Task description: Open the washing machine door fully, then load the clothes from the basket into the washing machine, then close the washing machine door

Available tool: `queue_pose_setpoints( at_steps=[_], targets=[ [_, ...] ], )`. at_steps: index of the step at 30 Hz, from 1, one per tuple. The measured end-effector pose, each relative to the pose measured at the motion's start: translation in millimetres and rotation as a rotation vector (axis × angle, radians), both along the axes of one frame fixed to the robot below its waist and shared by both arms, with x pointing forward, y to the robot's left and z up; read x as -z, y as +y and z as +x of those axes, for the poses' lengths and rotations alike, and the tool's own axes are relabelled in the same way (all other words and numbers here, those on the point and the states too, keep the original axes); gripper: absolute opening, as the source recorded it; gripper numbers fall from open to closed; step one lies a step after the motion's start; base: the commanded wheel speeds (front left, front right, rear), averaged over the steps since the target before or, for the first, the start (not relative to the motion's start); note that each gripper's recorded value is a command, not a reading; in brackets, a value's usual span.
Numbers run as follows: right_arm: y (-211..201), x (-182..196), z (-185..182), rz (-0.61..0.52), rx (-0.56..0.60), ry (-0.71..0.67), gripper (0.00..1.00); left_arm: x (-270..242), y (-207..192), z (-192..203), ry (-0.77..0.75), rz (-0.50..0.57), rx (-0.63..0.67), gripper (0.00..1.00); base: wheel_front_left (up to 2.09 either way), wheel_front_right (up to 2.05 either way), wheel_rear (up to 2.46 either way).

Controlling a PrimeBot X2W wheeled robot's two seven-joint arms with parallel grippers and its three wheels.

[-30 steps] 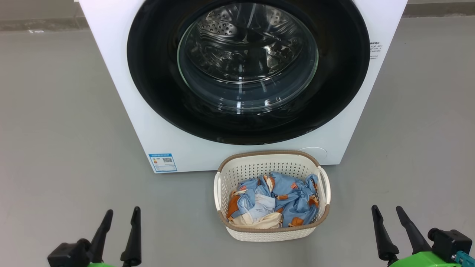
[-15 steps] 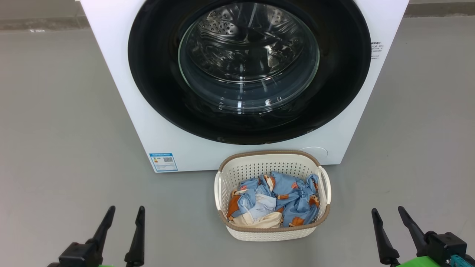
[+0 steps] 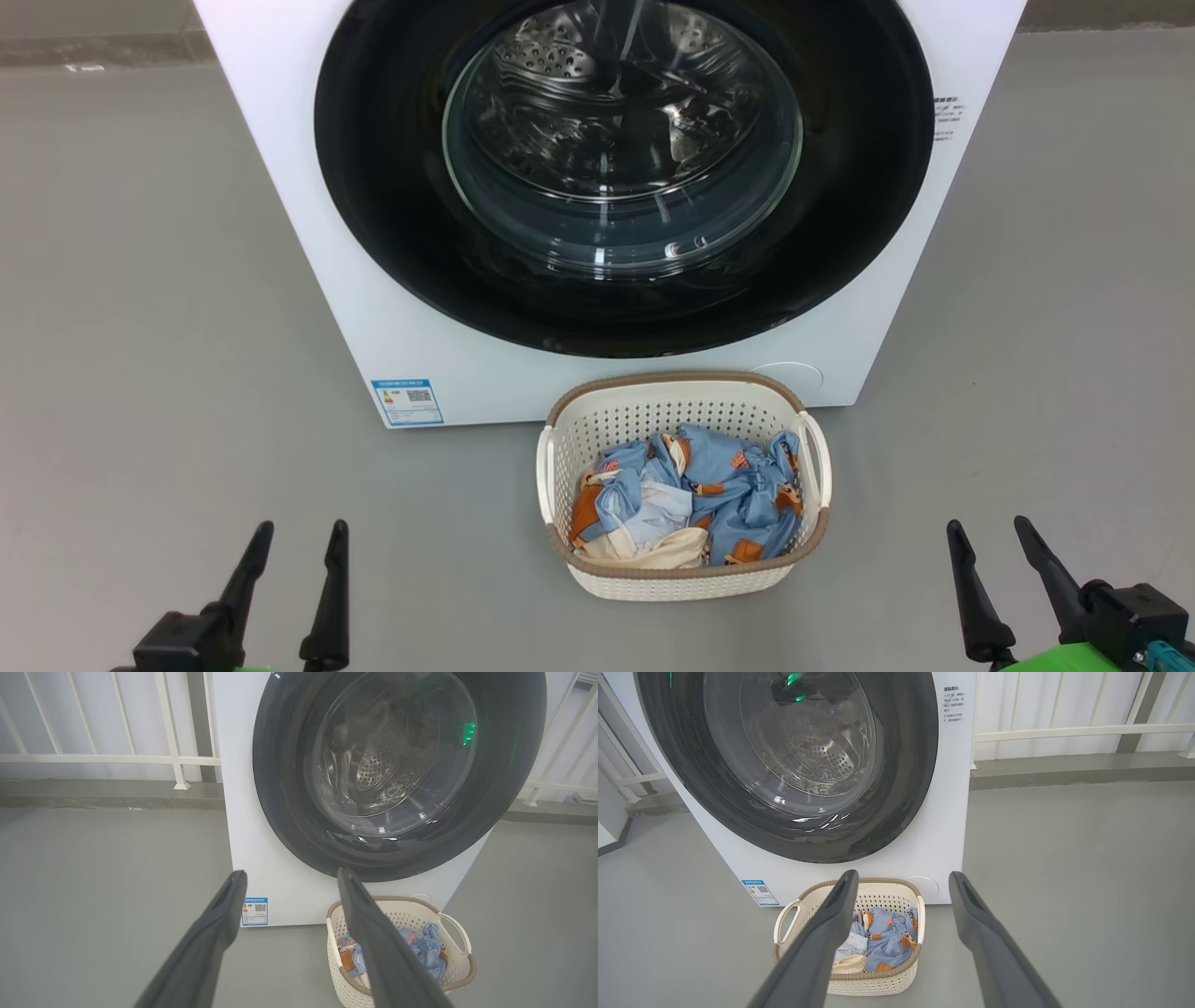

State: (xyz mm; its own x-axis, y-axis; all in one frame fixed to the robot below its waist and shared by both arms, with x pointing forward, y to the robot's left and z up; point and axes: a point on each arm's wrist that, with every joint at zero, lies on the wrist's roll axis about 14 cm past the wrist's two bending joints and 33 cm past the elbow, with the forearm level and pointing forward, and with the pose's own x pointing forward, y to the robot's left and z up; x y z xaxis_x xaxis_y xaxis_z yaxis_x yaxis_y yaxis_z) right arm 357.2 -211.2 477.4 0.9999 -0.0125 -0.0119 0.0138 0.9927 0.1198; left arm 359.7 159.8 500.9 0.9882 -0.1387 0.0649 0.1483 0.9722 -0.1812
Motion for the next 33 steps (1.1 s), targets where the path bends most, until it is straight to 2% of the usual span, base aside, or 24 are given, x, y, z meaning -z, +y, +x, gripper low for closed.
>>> queue_pose_setpoints(
  at_steps=[4, 9, 15, 33],
  targets=[
    [-1.0, -0.4, 0.1, 0.001, 0.004, -0.001, 1.0, 3.9, 0.5, -0.4, 0.012, 0.005, 0.0, 1.0, 0.0, 0.0, 0.0],
    [-1.0, -1.1, -0.2, 0.003, 0.006, -0.004, 1.0, 8.2, 0.6, -1.3, 0.019, 0.084, 0.009, 1.0, 0.11, 0.11, -0.21],
    [-0.8, -2.2, -1.1, 0.004, 0.006, -0.008, 1.0, 8.1, 0.5, -2.1, 0.014, 0.126, 0.01, 1.0, 0.53, 0.53, -1.05],
    [0.5, -3.1, -1.8, 0.003, 0.002, -0.01, 1.0, 6.6, 1.5, -2.9, 0.01, 0.121, 0.003, 1.0, 1.15, 1.15, -2.31]
  ],
)
